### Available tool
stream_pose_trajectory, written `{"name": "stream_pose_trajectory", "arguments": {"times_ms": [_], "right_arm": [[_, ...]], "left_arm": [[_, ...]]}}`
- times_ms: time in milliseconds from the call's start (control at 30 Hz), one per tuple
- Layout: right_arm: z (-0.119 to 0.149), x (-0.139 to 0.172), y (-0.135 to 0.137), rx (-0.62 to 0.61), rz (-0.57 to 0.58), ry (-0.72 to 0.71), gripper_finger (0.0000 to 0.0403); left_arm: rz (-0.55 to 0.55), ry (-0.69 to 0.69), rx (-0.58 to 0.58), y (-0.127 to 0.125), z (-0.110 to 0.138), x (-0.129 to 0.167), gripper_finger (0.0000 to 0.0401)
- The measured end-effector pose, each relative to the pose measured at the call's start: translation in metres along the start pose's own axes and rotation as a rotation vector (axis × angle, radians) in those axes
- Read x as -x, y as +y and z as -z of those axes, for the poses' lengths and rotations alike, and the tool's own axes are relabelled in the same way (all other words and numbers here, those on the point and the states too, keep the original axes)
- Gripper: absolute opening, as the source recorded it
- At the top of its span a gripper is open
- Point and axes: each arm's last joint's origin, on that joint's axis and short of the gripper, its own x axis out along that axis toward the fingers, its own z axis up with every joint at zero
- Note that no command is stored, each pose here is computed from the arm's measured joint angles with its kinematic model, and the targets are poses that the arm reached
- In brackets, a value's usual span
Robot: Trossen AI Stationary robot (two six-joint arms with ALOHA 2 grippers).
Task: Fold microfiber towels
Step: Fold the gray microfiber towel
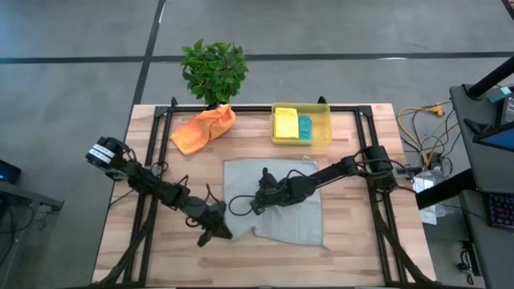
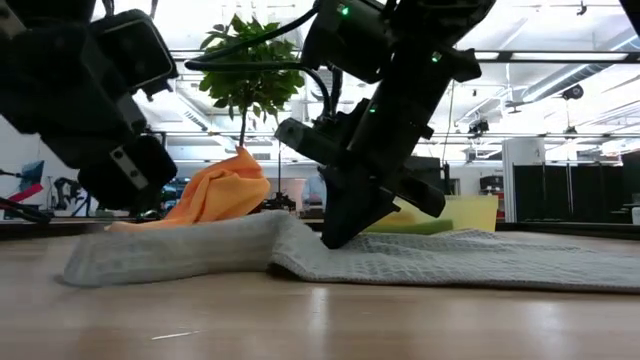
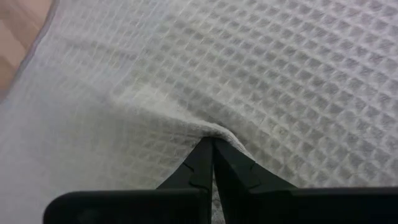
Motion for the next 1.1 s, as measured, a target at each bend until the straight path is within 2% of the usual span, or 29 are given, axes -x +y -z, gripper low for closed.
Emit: {"name": "stream_pose_trajectory", "arguments": {"times_ms": [233,433,567,800,933,1100], "right_arm": [[-0.003,0.002,0.001,0.040,-0.003,-0.004,0.0008],[-0.001,0.023,0.012,0.176,-0.015,-0.089,0.0008],[0.005,0.045,0.024,0.190,-0.093,-0.109,0.0008],[0.047,0.058,0.044,0.219,-0.226,-0.003,0.0008],[0.075,0.061,0.048,0.248,-0.240,0.065,0.0008],[0.096,0.065,0.045,0.252,-0.218,0.120,0.0008]], "left_arm": [[0.049,0.044,0.093,-0.004,0.003,0.001,0.0015],[0.032,0.033,0.036,-0.011,0.006,-0.002,0.0004],[-0.078,0.025,-0.022,-0.012,0.005,-0.006,0.0001],[-0.287,0.075,-0.100,-0.010,0.001,-0.012,0.0000],[-0.350,0.116,-0.105,-0.007,0.003,-0.012,0.0000],[-0.404,0.192,-0.099,0.002,0.013,-0.014,0.0000]]}}
